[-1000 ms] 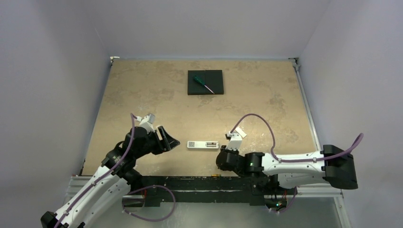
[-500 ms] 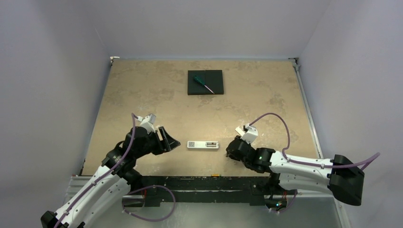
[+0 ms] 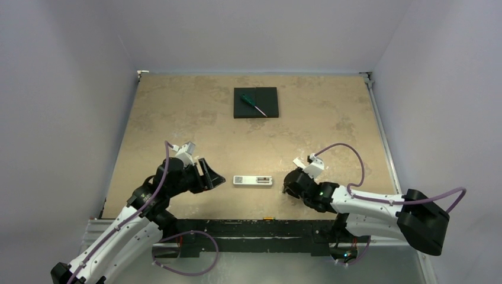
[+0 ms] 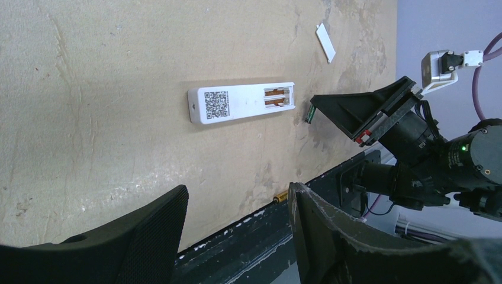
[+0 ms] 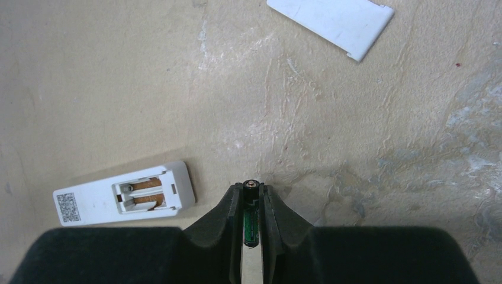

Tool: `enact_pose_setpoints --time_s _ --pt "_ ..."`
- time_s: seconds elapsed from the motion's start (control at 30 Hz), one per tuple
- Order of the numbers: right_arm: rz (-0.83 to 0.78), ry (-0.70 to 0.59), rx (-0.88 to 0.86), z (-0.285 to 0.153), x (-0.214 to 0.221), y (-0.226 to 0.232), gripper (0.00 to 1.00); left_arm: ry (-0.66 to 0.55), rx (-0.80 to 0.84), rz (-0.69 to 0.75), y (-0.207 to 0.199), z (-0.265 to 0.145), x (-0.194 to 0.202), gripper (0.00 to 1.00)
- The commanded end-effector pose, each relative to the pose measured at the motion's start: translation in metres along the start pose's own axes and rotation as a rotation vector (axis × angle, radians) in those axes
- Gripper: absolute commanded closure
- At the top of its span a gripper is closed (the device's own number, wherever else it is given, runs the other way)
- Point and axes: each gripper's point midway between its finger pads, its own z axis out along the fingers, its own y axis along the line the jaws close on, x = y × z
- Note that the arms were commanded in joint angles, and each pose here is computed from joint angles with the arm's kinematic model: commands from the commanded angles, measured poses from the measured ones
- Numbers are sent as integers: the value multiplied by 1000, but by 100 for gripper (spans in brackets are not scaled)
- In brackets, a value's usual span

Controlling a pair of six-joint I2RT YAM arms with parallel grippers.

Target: Load the batteries into the remote control

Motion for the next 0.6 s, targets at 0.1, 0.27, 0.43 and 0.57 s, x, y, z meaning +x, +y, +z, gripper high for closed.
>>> enact_pose_setpoints --time_s 0.1,0.27,0.43,0.57 --pt "82 -21 13 5 -2 -1 76 -31 60 30 -17 -5 -12 38" --pt "88 -22 20 4 -2 -4 71 -29 60 30 -17 -4 -11 38" --pt "90 -23 17 3 -2 -5 68 -30 62 31 -17 -4 -11 38" --pt "56 -32 13 -1 -8 -2 64 -26 63 33 -17 -4 -11 38"
